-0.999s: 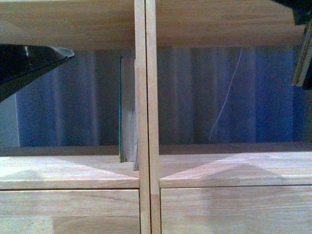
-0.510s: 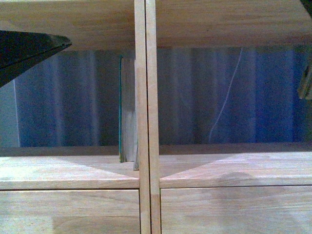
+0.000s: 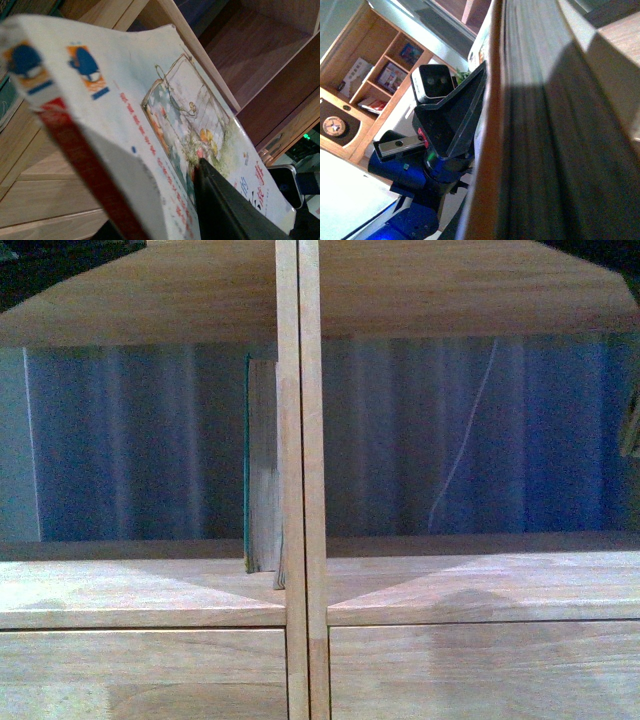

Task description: Organize books on shelf

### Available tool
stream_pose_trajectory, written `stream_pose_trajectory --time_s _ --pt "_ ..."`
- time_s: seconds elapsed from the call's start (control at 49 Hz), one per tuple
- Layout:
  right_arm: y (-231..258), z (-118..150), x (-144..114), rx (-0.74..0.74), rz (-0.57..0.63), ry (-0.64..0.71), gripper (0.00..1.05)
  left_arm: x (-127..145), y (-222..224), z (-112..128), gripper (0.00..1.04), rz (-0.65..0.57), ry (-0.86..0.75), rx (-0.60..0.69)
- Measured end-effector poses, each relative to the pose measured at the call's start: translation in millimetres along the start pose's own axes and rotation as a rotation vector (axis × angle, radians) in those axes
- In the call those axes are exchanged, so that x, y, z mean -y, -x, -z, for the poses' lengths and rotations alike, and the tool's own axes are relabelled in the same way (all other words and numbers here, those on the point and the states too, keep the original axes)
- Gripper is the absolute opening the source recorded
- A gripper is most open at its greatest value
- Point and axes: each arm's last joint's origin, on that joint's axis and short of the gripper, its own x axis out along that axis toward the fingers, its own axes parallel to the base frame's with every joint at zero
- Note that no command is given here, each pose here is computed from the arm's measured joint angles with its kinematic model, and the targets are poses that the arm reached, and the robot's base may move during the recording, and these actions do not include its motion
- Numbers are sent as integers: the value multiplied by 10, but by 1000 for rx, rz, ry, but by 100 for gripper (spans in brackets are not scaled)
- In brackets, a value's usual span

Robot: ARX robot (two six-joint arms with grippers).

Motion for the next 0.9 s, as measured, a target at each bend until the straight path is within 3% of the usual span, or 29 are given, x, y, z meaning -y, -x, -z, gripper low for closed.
stream_pose_trajectory --time_s 0.122,0.367,0.428,0.653,0.775,0.897 --pt "0 13 20 -2 6 -4 7 33 16 -25 10 9 47 11" --pt "-1 20 33 1 21 -7 7 46 26 -34 7 13 74 16" --pt "-1 19 36 8 27 -3 14 45 26 -35 7 13 70 16" --pt "41 -52 86 102 95 94 56 -25 63 -124 7 -59 -1 40" --pt "106 -144 157 216 212 221 75 -75 113 -228 7 -118 -79 60" --pt "212 -278 292 370 427 418 98 -124 198 -372 7 -224 -235 83"
